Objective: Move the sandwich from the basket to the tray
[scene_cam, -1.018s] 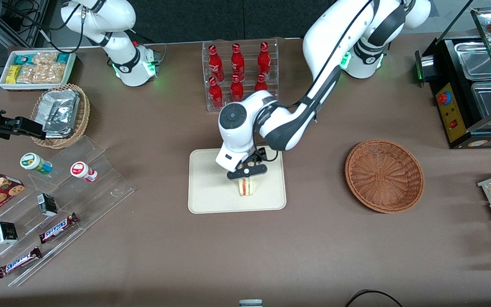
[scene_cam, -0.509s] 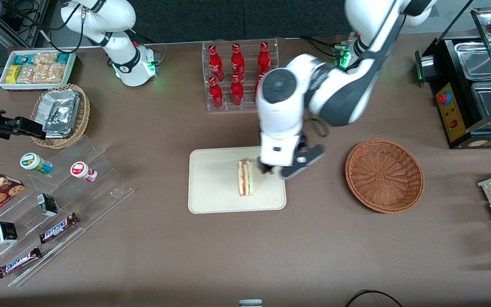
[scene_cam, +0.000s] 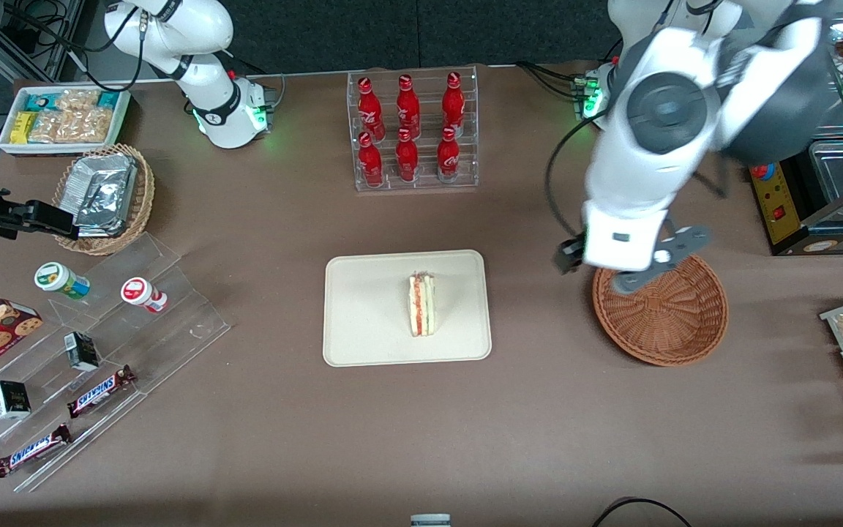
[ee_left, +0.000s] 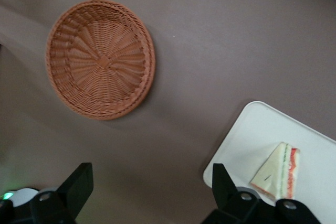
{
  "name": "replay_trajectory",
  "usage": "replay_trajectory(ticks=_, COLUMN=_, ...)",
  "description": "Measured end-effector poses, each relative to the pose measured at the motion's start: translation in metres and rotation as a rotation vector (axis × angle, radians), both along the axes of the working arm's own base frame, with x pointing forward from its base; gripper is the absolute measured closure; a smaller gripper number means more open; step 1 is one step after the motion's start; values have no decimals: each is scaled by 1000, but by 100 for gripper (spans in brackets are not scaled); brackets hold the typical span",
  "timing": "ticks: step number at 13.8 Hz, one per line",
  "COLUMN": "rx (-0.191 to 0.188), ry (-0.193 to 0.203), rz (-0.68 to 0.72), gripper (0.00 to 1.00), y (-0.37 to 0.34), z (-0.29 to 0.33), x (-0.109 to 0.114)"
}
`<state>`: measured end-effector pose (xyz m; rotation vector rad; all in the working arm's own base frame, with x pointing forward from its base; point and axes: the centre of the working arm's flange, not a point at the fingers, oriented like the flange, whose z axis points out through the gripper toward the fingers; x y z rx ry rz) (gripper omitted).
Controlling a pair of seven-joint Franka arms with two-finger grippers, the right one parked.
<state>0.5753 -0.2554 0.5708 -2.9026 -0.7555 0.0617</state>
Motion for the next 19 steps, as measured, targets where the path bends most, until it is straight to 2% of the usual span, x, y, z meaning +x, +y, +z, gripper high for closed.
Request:
replay_trajectory(ticks=3, rx=-41, ry=51, rz=-93, gripper=0, y=50, z=23, x=-6)
replay_trajectory(ticks=5, rx=-106, ry=66, rz=-172, gripper=0, y=85, z=40, x=-16)
replay_trajectory(ticks=7, rx=-144, ry=83, rz=-239, gripper=0, y=126, z=56, x=-28)
replay_trajectory(ticks=9, rx=-189, ry=86, rz=-308, gripper=0, y=166, z=67, x=-40)
replay_trajectory(ticks=11, rx=-217, ry=78, rz=-358, gripper=0, y=207, z=75, x=-54)
replay_trajectory(ticks=14, rx=-231, ry=65, rz=-380, gripper=0, y=254, z=84, x=-86)
replay_trajectory(ticks=16, rx=-211, ry=64, rz=-382, gripper=0, y=262, z=86, x=-103)
replay_trajectory(ticks=19, rx=-195, ry=60, rz=-393, gripper=0, y=264, z=83, x=-106)
